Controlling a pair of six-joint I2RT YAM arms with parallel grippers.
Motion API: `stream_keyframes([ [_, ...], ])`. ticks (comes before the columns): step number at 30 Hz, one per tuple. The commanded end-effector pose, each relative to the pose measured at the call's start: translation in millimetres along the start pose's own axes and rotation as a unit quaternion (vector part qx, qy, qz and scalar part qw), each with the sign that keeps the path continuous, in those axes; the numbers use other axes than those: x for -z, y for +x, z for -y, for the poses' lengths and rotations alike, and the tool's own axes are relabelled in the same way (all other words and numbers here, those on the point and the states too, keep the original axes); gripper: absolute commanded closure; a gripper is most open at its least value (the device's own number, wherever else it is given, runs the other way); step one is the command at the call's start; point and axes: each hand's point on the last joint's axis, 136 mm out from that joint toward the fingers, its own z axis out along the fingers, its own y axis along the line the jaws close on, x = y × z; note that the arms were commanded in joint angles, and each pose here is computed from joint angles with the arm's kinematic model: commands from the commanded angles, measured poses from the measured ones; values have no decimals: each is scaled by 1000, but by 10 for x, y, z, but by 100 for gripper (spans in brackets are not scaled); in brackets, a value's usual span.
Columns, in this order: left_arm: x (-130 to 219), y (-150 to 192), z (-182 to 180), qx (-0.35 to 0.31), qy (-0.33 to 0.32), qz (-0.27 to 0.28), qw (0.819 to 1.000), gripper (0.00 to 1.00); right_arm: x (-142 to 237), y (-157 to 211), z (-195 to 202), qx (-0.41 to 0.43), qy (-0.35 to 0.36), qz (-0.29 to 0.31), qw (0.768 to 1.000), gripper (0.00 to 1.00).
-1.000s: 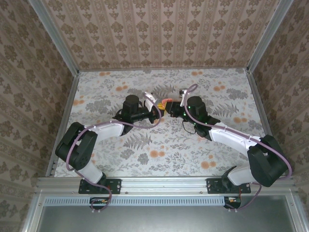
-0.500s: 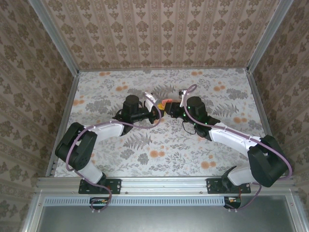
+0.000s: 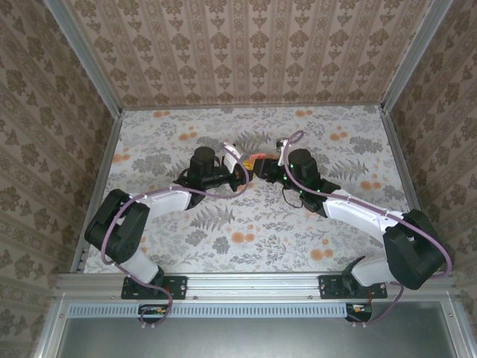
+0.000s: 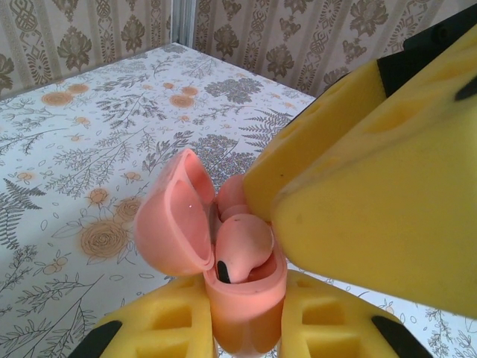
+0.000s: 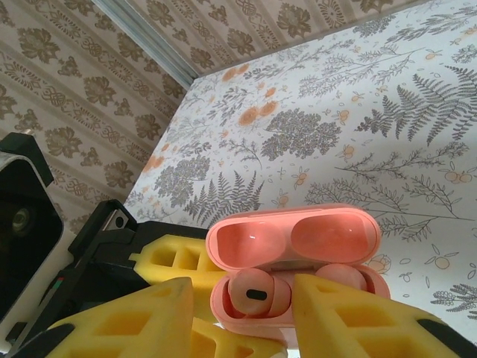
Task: Insert the wireless bluetooth earbuds into the charging case
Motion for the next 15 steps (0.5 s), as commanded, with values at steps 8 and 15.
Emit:
stream_keyframes([
  [8, 131, -550, 107, -53, 7, 69, 996, 84, 134, -109, -55, 19, 14, 7, 1000, 53],
  [15, 184, -563, 241, -69, 46, 71, 994, 84, 430, -353, -255, 65, -15, 37, 997, 44],
])
